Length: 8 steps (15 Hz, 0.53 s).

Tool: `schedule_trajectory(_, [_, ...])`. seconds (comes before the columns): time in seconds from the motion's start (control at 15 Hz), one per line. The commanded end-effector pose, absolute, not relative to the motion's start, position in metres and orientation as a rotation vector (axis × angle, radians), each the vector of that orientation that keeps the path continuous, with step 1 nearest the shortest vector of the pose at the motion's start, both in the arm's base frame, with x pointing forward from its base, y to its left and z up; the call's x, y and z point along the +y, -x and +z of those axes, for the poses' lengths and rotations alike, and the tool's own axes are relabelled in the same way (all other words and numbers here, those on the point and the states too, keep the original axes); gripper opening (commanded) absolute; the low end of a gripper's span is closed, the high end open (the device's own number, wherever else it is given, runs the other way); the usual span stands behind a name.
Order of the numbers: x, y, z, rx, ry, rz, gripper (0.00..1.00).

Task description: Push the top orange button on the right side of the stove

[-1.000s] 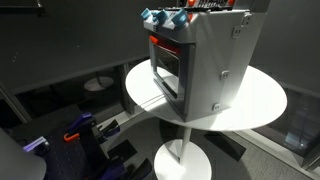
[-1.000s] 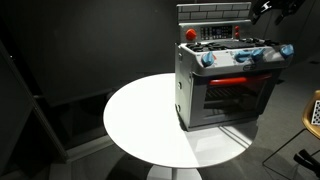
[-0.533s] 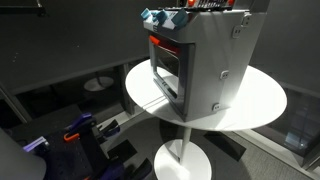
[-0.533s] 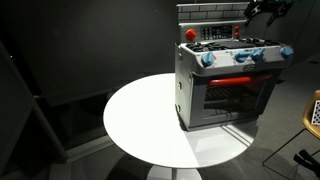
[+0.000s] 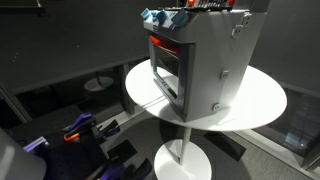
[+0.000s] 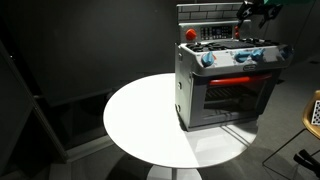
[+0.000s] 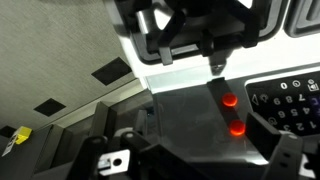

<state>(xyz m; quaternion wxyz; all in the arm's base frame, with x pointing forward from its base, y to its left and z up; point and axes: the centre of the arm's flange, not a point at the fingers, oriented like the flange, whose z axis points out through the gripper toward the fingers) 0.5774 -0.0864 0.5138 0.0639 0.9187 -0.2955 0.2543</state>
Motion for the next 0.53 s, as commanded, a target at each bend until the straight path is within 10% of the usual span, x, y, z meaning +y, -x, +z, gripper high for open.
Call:
schedule_trajectory(0.0, [-0.0874, -0.5919, 0.5182, -0.925, -2.748, 0.772, 1.00])
schedule_trajectory(0.47, [-0.0933, -0.5986, 0.5147, -0.940, -2.743, 0.761, 1.00])
